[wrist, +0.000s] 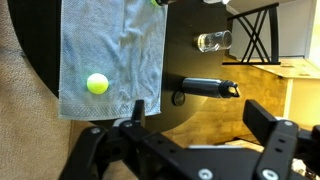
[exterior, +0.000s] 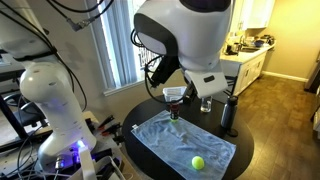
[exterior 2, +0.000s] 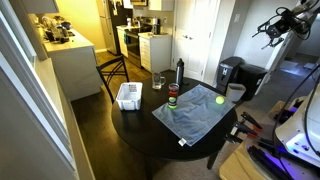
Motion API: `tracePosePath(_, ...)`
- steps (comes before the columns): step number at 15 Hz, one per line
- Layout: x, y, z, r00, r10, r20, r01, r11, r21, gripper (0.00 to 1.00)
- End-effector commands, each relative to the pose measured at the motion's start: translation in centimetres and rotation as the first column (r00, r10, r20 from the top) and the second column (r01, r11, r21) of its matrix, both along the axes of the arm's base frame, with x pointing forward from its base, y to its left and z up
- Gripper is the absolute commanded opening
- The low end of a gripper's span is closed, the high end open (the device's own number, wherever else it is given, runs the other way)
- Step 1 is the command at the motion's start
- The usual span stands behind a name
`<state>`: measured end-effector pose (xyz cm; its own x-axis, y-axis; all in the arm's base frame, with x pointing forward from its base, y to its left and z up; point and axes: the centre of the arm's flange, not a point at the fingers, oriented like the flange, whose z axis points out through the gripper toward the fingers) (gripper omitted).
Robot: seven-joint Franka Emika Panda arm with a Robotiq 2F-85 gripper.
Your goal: Put the tennis ball into the tennis ball canister
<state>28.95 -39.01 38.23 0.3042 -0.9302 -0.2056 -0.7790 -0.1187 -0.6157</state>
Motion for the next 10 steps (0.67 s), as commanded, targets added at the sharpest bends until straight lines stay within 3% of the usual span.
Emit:
tracePosePath(1, 0.0, 0.0, 0.0, 1.000, 0.000, 0.000, 0.000, 1.000, 0.000, 1.00)
tracePosePath(4, 1.8, -1.2, -0.6, 0.999, -0.054, 0.009, 0.054, 0.999, -0.002, 1.00)
tracePosePath(7, 4.7, -2.4, -1.5, 0.992, -0.125, 0.017, 0.124, 0.991, 0.044, 1.00)
tracePosePath(10, 7.9, -3.1, -3.7, 0.985, -0.169, -0.024, 0.170, 0.983, 0.073, 1.00)
